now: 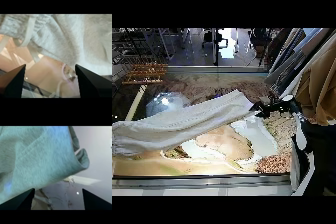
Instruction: Fold the clothes and pants, and hang the long-sleeved shirts on hangers.
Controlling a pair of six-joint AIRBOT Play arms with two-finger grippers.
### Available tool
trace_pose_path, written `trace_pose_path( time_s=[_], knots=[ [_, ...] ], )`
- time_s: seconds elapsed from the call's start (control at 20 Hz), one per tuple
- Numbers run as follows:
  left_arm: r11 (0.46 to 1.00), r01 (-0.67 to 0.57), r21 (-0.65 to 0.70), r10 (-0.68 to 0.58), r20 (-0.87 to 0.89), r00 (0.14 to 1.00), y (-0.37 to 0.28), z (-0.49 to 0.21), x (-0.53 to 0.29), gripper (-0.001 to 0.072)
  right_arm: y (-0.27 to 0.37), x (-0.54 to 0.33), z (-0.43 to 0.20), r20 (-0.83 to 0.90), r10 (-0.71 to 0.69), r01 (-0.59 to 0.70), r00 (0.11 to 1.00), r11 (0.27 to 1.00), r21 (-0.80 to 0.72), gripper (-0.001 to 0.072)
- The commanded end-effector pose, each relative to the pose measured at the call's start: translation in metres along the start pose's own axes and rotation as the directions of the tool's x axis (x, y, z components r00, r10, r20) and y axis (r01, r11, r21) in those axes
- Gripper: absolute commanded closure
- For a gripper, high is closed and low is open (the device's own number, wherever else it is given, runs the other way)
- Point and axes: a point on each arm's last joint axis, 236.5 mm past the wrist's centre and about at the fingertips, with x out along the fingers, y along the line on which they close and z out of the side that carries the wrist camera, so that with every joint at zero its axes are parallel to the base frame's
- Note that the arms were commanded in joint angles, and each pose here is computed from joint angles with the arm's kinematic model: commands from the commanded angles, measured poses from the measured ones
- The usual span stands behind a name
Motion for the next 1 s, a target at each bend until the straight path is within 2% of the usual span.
trace_pose_path(
  time_s=[0.0, 0.2, 0.25, 0.35, 0.5, 0.55, 0.65, 0.85, 0.95],
  knots=[
    [0.999, -0.031, 0.029, 0.031, 0.003, 1.000, -0.005, -0.001, 0.028, 0.0044, 0.005, 0.022, 0.014, 0.059, 0.023, -0.023, 0.998, 1.000, 0.012, 0.0037],
    [0.999, -0.048, -0.002, 0.048, 0.037, 0.998, -0.007, 0.005, 0.047, 0.0049, 0.003, 0.037, 0.021, 0.058, 0.027, -0.025, 0.998, 0.999, -0.032, 0.0084],
    [0.998, -0.050, -0.023, 0.051, 0.046, 0.998, -0.005, 0.007, 0.050, 0.0138, 0.005, 0.041, 0.025, 0.069, 0.027, -0.024, 0.997, 0.998, -0.056, 0.0133],
    [0.998, -0.051, -0.048, 0.053, 0.049, 0.997, -0.003, 0.008, 0.054, 0.0365, 0.012, 0.043, 0.034, 0.099, 0.027, -0.015, 0.995, 0.993, -0.113, 0.0268],
    [0.998, -0.052, -0.047, 0.054, 0.040, 0.998, -0.002, 0.007, 0.058, 0.0665, 0.011, 0.034, 0.044, 0.125, -0.005, 0.027, 0.992, 0.984, -0.177, 0.0689],
    [0.998, -0.045, -0.034, 0.046, 0.036, 0.998, -0.007, 0.006, 0.059, 0.0696, 0.006, 0.029, 0.046, 0.131, -0.030, 0.055, 0.991, 0.981, -0.187, 0.0684],
    [0.999, -0.039, 0.033, 0.039, 0.016, 0.999, -0.018, 0.001, 0.065, 0.0697, -0.006, 0.015, 0.042, 0.116, -0.108, 0.132, 0.987, 0.965, -0.225, 0.0686],
    [0.987, -0.046, 0.154, 0.050, -0.020, 0.999, -0.040, -0.009, 0.080, 0.0697, -0.044, -0.042, 0.024, 0.084, -0.381, 0.388, 0.921, 0.873, -0.296, 0.0688],
    [0.980, -0.049, 0.193, 0.057, -0.037, 0.998, -0.047, -0.014, 0.086, 0.0697, -0.061, -0.066, 0.003, 0.036, -0.449, 0.440, 0.893, 0.852, -0.284, 0.0688]
  ],
)
